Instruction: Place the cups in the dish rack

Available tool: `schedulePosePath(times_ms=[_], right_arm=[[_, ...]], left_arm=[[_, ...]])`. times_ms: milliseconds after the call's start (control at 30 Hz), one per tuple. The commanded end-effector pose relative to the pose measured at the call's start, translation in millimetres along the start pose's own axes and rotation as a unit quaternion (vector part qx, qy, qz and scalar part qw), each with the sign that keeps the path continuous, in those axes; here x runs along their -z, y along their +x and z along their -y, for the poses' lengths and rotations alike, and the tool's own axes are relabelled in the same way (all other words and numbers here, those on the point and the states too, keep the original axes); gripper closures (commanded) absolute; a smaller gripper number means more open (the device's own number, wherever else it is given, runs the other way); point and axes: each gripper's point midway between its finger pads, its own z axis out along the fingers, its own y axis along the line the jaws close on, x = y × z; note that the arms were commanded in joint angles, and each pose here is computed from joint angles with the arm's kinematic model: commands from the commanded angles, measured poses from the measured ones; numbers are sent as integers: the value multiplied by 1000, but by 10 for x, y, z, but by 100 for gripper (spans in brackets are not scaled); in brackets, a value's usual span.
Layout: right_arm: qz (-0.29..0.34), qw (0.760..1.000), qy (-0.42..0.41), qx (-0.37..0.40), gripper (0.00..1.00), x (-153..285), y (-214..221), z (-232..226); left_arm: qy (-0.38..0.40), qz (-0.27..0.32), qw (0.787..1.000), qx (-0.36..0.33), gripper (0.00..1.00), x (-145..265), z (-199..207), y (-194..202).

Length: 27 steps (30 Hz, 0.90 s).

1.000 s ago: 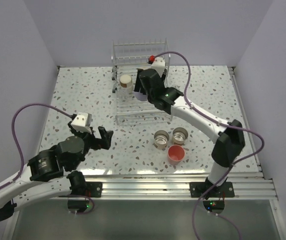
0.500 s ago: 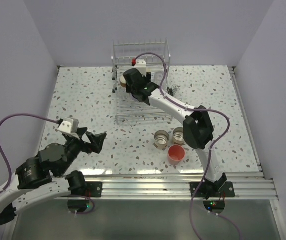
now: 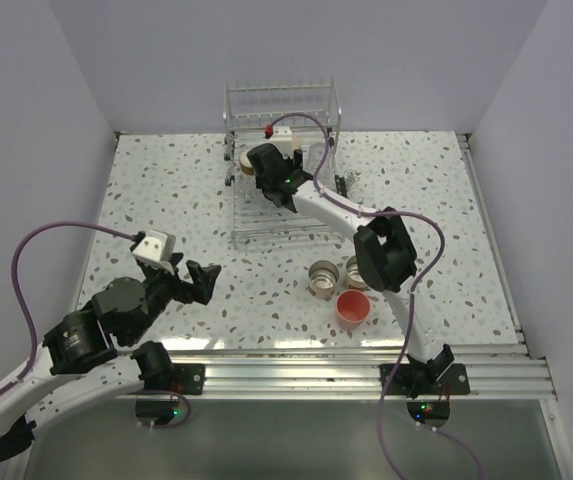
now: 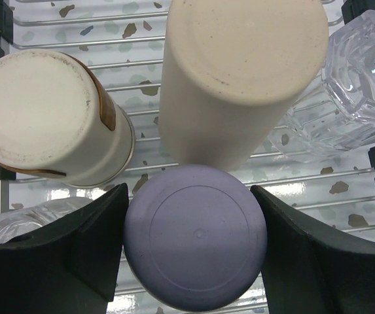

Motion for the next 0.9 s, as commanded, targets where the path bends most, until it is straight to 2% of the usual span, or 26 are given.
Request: schedulePosePath(times_ms=[0,233,300,333,400,467,700,867], right_arm=[[46,999,1,-25,100,-26,-314,-44],[42,999,3,-20,98,-71,-293,-62],[40,999,1,-19,86,-87,-281,-62],[39,999,1,-18,73,-81,-273,-65],[38,999,2,-20,62,-89,-260,-54],[39,999,3,-21,45,-83,-272,-52],[47,998,2,-32,21,-38,-326,-16],[55,998,5,-43,11,26,-396,20]], left_arm=[[10,18,1000,-4,7,-47,43,-86],[4,28,1000,-4,7,-46,-9,-133],[2,30,1000,-2,7,-41,-24,-137],[-1,30,1000,-3,7,-43,-35,-139],[5,29,1000,-5,7,-42,-19,-134],[5,31,999,-4,7,-40,-18,-143],[4,36,999,-1,7,-21,-35,-159],[3,38,999,-1,7,-20,-42,-170]])
